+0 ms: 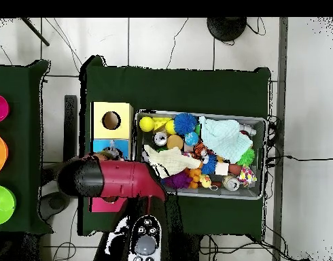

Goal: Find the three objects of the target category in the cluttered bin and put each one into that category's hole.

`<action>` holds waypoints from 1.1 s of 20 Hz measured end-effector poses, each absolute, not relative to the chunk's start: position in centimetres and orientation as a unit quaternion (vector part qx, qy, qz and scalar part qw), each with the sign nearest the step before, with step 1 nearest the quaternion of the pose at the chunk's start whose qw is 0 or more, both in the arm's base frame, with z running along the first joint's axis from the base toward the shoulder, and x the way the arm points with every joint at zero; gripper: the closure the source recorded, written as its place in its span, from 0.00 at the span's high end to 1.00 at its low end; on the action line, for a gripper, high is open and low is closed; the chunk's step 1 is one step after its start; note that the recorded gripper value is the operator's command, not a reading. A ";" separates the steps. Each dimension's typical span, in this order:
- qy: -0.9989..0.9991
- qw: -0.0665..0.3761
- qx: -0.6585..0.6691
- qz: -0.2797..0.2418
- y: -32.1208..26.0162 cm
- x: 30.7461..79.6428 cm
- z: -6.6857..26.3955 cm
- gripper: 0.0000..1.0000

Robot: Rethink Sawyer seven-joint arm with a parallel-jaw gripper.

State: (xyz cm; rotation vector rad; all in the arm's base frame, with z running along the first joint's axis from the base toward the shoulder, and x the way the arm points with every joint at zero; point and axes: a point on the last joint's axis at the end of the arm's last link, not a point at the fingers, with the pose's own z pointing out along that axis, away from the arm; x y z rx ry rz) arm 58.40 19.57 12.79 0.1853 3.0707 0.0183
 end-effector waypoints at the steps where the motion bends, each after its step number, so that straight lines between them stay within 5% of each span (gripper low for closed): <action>1: 0.998 0.031 0.061 0.009 19.6 58.5 12.8 0.00; 22: 0.998 0.028 0.059 0.015 19.9 58.6 12.8 0.00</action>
